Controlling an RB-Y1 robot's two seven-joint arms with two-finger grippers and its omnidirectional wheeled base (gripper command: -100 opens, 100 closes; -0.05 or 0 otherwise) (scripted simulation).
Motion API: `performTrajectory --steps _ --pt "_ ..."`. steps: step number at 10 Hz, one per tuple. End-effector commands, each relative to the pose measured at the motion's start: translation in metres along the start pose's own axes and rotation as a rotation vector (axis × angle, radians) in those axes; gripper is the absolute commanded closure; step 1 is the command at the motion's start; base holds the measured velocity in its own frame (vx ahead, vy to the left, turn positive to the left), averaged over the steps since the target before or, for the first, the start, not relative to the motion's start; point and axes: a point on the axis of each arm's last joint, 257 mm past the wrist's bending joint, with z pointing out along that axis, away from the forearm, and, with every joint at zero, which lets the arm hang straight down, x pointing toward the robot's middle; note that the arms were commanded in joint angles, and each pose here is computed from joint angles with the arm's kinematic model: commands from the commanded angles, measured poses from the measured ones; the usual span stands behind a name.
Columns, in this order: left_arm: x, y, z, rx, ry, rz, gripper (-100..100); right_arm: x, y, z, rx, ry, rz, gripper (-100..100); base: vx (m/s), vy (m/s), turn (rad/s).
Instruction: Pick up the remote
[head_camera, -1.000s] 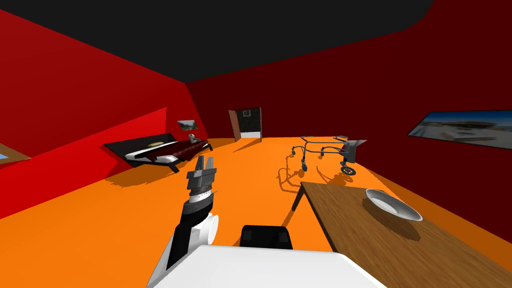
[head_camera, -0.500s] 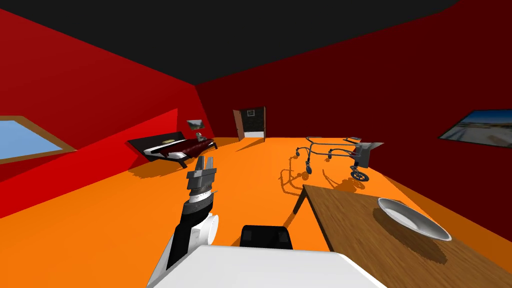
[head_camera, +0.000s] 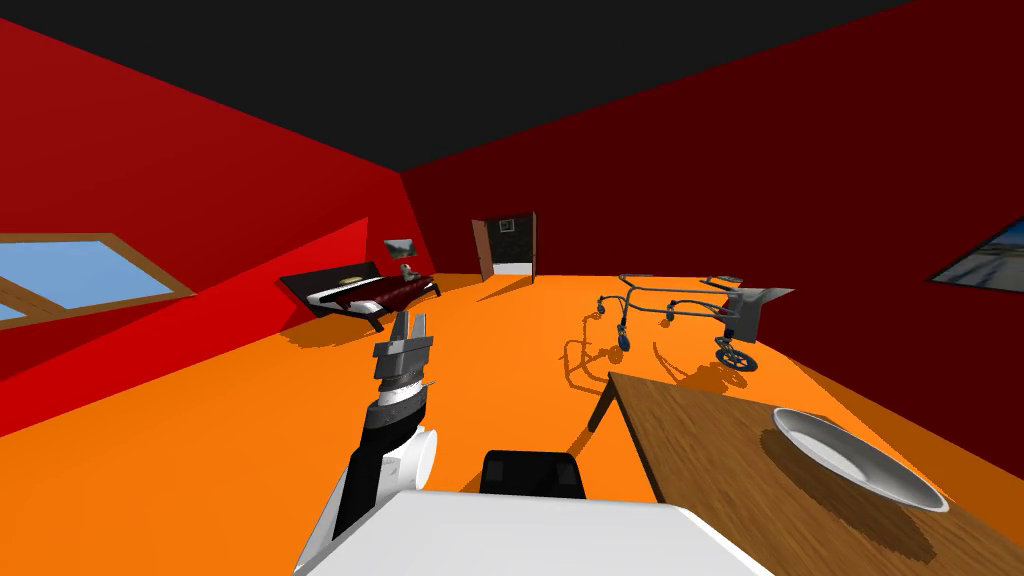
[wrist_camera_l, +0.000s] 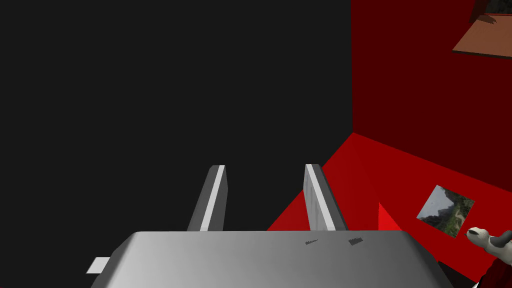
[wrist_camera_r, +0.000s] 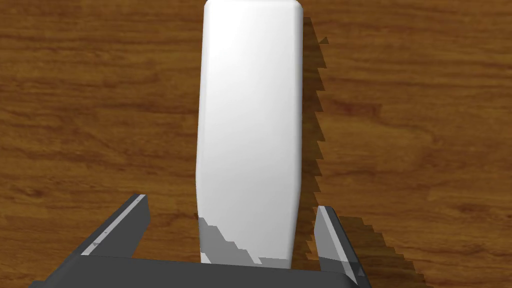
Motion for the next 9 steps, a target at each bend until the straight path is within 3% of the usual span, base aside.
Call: performTrajectory --steps 1,3,4,8,9 --pt "0.0 0.0 0.0 0.0 0.0 0.0 0 -0.0079 0.0066 0.0117 0.001 0.002 0.014 -100 -0.017 -0.048 0.124" --pt "0.0 0.0 0.0 0.0 0.0 0.0 0 -0.0088 0.0063 0.0118 0.002 0.002 0.016 -100 -0.012 -0.031 0.039" --pt "0.0 0.0 0.0 0.0 0.0 0.0 0 -0.0087 0.0066 0.0122 0.002 0.003 0.015 100 -0.004 -0.003 -0.015" --pt "0.0 0.0 0.0 0.0 0.0 0.0 0 -0.0088 0.0074 0.0122 0.0 0.002 0.015 100 0.0 0.0 0.0" --pt "0.0 0.0 0.0 0.0 0.0 0.0 0 -0.0088 0.0074 0.0122 0.0 0.002 0.015 0 0.0 0.0 0.0"
